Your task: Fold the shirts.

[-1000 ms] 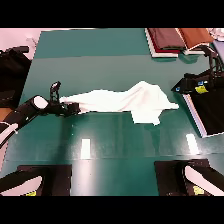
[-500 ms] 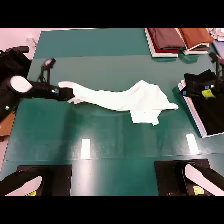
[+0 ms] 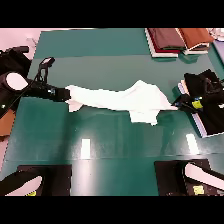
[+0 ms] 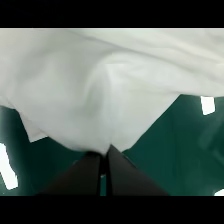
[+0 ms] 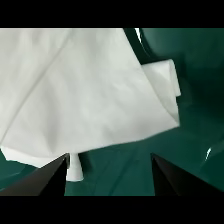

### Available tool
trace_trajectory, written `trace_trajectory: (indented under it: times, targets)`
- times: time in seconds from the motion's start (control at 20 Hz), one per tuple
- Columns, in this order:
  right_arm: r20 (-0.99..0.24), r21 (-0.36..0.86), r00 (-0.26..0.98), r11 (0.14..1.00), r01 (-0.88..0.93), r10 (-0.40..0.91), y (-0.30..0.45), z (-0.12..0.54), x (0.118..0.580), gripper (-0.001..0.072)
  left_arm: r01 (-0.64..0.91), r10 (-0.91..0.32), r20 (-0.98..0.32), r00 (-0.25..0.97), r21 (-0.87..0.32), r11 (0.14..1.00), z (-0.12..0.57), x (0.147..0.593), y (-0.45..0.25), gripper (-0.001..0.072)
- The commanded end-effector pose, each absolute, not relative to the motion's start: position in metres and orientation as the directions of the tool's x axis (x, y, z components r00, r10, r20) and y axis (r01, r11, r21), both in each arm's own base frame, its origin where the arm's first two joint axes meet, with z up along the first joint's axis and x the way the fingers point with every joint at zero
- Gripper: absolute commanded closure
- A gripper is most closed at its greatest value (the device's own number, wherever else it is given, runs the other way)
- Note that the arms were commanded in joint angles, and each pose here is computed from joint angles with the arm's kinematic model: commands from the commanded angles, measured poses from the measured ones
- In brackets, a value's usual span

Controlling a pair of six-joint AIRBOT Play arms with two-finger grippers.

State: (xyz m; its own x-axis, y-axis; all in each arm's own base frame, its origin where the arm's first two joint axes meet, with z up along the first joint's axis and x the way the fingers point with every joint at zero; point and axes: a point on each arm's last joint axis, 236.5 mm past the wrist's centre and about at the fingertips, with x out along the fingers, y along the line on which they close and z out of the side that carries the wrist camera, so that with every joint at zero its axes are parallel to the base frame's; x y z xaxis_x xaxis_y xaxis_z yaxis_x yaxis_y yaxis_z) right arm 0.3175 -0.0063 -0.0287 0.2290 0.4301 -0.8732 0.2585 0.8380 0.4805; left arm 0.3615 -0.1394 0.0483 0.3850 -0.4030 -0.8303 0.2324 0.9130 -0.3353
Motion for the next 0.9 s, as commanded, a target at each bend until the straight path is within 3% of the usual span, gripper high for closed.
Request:
trace_trajectory:
  times: [0.0,0.15,0.2,0.3,0.35,0.4,0.5,0.65,0.85]
  targets:
    - [-0.872,0.489,0.193,0.832,0.264,0.451,0.003,-0.055,0.333,0.0117,0.224,-0.399,-0.844,0.358,-0.337,0.914,0.039,0.355,-0.138,0.0681]
    - [-0.871,0.491,0.151,0.835,0.248,0.468,0.014,-0.066,0.343,0.0127,0.219,-0.402,-0.844,0.356,-0.343,0.914,0.039,0.355,-0.139,0.0681]
    - [-0.871,0.490,0.147,0.839,0.235,0.468,0.017,-0.067,0.348,0.0176,0.209,-0.401,-0.843,0.357,-0.347,0.914,0.039,0.355,-0.139,0.0681]
    - [-0.874,0.484,0.155,0.849,0.212,0.460,0.022,-0.067,0.356,0.0433,0.203,-0.402,-0.843,0.358,-0.350,0.915,0.039,0.355,-0.139,0.0681]
    - [-0.875,0.480,0.170,0.854,0.201,0.452,0.022,-0.067,0.361,0.0653,0.202,-0.402,-0.843,0.359,-0.350,0.915,0.040,0.355,-0.139,0.0682]
    - [-0.875,0.478,0.187,0.856,0.194,0.446,0.023,-0.064,0.364,0.0693,0.203,-0.402,-0.840,0.363,-0.350,0.914,0.041,0.356,-0.139,0.0682]
    - [-0.868,0.472,0.256,0.868,0.154,0.426,0.023,-0.040,0.372,0.0693,0.204,-0.405,-0.808,0.429,-0.350,0.914,0.067,0.366,-0.139,0.0682]
    - [-0.785,0.424,0.501,0.906,0.006,0.365,0.015,0.069,0.404,0.0693,0.290,-0.412,-0.601,0.685,-0.293,0.911,0.194,0.389,-0.134,0.0682]
    - [-0.444,0.245,0.856,0.954,-0.170,0.266,0.014,0.297,0.397,0.0693,0.385,-0.408,-0.168,0.897,-0.157,0.910,0.414,0.337,-0.117,0.0682]
